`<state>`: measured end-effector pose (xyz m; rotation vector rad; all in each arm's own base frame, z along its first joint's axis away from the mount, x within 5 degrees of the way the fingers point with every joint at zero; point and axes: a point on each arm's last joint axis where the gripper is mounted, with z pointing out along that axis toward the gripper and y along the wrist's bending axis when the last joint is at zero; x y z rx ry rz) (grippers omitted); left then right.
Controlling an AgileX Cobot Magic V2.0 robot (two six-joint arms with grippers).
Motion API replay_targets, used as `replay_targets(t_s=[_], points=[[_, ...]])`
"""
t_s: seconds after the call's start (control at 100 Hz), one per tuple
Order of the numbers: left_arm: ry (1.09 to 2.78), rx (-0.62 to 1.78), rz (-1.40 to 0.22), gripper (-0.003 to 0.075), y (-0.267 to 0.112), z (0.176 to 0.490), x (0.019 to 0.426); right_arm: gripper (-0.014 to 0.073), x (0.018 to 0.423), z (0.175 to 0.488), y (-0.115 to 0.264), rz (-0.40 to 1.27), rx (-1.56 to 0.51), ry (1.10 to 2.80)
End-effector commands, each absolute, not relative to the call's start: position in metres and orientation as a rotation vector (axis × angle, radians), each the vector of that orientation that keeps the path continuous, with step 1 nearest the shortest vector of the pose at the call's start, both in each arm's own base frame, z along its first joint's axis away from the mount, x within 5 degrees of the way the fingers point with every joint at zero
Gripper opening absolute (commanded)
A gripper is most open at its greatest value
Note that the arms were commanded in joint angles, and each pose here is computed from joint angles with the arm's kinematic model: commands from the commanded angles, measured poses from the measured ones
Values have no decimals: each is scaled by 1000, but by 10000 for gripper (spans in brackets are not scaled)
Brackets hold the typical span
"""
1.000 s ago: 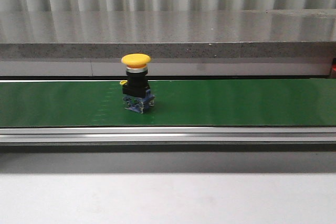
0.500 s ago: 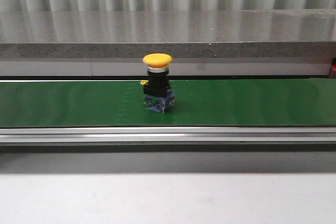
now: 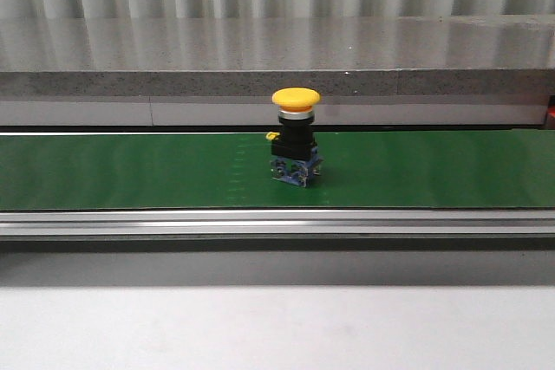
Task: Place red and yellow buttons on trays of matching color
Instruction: 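Grasp the red button with the right gripper and carry it over the red tray, then release the red button into the red tray, move right gripper back over belt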
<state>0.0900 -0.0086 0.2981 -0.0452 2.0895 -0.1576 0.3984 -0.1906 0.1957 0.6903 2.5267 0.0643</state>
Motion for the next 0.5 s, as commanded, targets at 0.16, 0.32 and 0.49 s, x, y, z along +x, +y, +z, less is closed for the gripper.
replay_targets(t_s=[0.16, 0.32, 0.49], points=[[1995, -48, -171, -20, -9, 312, 93, 425, 398, 229, -196, 31, 680, 2414], [1995, -48, -171, -20, -9, 312, 93, 612, 395, 239, -195, 27, 673, 2398], [1995, -48, -171, -20, -9, 312, 93, 613, 387, 268, -190, 13, 650, 2346]])
